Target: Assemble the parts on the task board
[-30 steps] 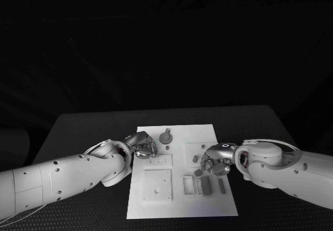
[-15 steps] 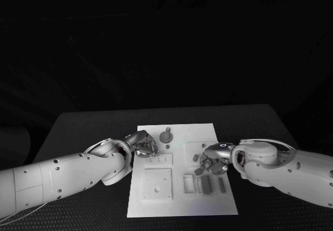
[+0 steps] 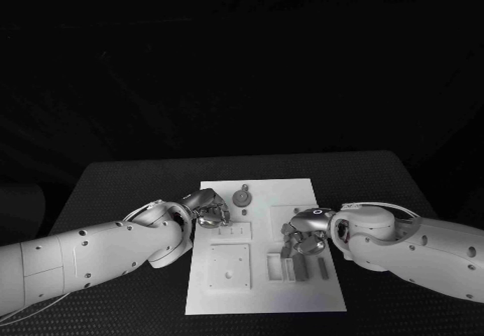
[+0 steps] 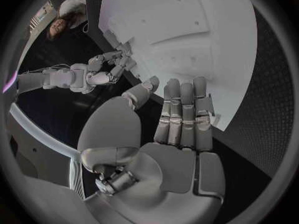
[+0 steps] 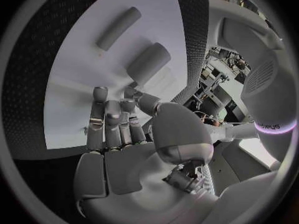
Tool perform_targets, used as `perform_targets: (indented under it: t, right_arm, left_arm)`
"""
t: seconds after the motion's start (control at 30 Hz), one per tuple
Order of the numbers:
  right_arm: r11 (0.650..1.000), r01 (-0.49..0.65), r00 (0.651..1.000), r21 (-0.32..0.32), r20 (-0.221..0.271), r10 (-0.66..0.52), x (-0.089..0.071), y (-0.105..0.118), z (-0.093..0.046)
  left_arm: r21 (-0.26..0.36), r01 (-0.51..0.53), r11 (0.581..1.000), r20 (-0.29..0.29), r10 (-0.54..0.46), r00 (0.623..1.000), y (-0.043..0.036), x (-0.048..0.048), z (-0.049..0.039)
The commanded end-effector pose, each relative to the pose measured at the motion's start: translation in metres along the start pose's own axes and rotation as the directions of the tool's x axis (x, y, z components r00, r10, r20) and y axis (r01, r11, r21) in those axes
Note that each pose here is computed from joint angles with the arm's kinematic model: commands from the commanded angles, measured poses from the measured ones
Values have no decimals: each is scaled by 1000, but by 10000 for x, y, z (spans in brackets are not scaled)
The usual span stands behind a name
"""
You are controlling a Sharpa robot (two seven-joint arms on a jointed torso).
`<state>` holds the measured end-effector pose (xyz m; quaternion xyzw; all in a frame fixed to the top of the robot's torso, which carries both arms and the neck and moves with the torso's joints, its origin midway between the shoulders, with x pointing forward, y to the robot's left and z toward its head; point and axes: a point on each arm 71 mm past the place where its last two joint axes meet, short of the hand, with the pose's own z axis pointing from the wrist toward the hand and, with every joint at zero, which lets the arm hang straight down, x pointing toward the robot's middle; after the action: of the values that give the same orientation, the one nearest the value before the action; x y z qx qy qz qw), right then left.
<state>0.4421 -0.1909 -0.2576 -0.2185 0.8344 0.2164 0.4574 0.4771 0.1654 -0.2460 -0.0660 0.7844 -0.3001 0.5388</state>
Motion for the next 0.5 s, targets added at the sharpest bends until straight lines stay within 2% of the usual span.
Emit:
perform_targets:
  t: [0.03,0.27,0.5]
  right_arm:
    - [1000,12,1000,-16,14,-12,-10,26,24]
    - [999,14,1000,-35,26,-13,-28,101,58]
    - [999,-7,1000,-37,10,7,-22,135,71]
  left_arm:
    - [12,5,1000,-9,-5,1000,-22,7,-1]
    - [10,5,1000,-8,-5,1000,-17,4,-3]
    - [8,5,1000,-7,-5,1000,-13,2,-5]
